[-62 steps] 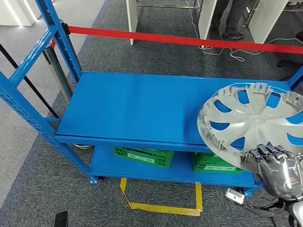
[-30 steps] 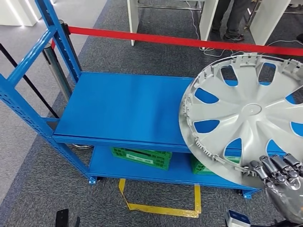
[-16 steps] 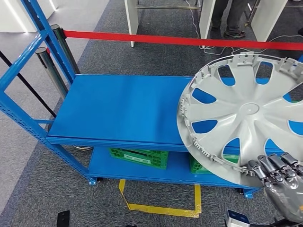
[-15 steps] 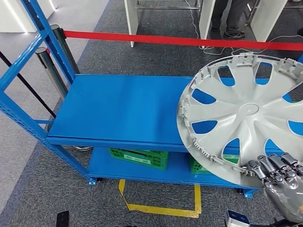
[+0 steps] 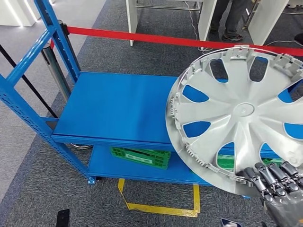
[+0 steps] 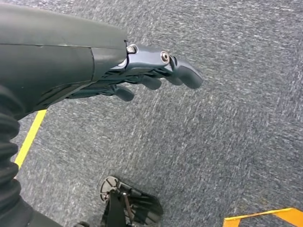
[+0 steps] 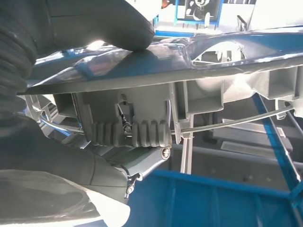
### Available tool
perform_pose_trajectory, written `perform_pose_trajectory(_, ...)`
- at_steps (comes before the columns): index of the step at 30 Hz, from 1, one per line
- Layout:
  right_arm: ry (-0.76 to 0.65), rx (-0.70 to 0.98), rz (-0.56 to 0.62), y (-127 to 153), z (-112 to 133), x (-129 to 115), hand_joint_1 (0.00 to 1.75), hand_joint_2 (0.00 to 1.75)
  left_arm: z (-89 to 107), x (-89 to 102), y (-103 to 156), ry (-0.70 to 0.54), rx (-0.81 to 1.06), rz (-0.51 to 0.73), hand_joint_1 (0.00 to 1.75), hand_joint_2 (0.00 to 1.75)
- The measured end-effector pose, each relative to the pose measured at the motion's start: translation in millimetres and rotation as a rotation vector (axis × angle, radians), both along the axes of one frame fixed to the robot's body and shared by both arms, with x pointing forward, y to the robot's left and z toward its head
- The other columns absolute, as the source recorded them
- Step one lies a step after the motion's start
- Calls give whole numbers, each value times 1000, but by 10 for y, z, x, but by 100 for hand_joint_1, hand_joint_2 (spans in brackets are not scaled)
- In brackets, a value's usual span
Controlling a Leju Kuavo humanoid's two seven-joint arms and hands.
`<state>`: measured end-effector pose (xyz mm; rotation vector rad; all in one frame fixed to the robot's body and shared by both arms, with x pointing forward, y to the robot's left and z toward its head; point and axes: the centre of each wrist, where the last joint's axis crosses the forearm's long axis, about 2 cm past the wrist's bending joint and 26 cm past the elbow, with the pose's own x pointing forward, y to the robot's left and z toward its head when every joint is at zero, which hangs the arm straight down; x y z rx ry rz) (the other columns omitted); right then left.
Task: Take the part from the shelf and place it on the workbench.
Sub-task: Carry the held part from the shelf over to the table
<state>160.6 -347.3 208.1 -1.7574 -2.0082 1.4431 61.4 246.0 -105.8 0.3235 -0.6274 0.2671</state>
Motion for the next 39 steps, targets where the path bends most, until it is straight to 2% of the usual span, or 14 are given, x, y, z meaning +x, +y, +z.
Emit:
perform_pose_trajectory(8, -11, 11, 60, 104, -27, -24, 175, 175, 2, 13, 3, 4, 7, -7, 0, 175)
perform_pose_trajectory(26, -5, 42, 71, 190, -52, -36, 175, 175, 9, 44, -22, -5, 0, -19, 0, 175)
perform_pose_trajectory(39, 30, 67, 75, 222, -112, -165, 175, 175, 9, 43, -28, -5, 1, -34, 0, 175)
